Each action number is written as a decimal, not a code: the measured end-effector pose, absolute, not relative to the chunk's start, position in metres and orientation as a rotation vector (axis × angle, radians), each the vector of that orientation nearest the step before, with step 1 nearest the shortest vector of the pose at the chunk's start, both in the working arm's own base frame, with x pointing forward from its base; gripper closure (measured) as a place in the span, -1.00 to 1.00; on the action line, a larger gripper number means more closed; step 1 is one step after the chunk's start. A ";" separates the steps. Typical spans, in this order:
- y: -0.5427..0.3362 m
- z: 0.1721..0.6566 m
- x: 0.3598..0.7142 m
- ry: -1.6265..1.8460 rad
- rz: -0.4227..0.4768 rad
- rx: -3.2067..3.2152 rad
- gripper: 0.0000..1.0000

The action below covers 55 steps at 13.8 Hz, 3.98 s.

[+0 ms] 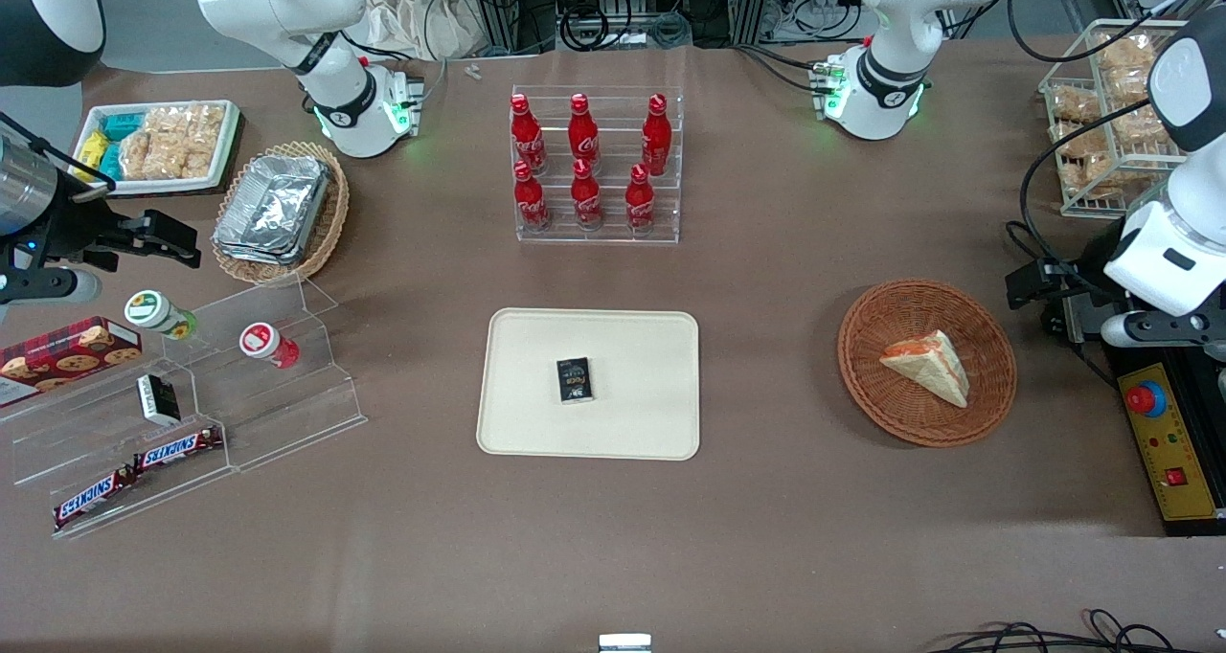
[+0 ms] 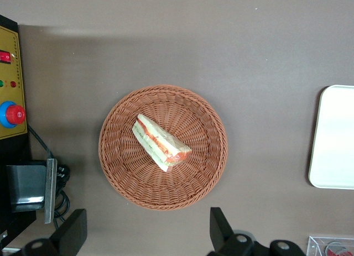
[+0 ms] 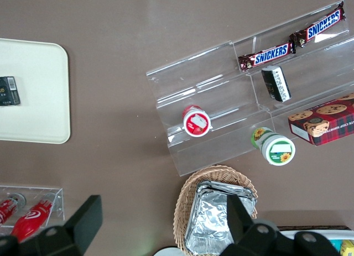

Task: Place sandwich from basket to tray
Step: 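Move the left gripper down over the sandwich in the wicker basket, then close the left gripper on the sandwich and lift it, then carry the sandwich with the left gripper over to the cream tray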

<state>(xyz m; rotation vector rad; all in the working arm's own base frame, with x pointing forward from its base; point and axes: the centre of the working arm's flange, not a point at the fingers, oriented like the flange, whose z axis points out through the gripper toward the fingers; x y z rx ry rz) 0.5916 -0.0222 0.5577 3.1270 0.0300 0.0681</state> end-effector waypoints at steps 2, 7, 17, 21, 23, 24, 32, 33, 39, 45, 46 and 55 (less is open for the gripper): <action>-0.022 0.556 0.591 0.034 0.055 3.127 -1.00; -0.018 0.525 0.597 0.262 -0.044 3.119 -1.00; -0.018 0.358 0.603 1.379 -0.039 2.870 -1.00; -0.017 0.311 0.608 1.505 -0.041 2.834 -1.00; -0.018 0.294 0.606 1.526 -0.047 2.821 -1.00; -0.018 0.288 0.604 1.530 -0.059 2.823 -1.00; -0.015 0.248 0.587 1.583 -0.132 2.816 -0.90; -0.015 0.245 0.588 1.590 -0.129 2.811 -0.72; -0.016 0.266 0.607 1.581 -0.077 2.800 0.29; -0.035 0.395 0.642 1.342 -0.197 2.976 0.61; -0.047 0.428 0.645 1.212 -0.223 3.027 0.61; -0.253 0.458 0.636 0.415 -0.257 3.103 0.61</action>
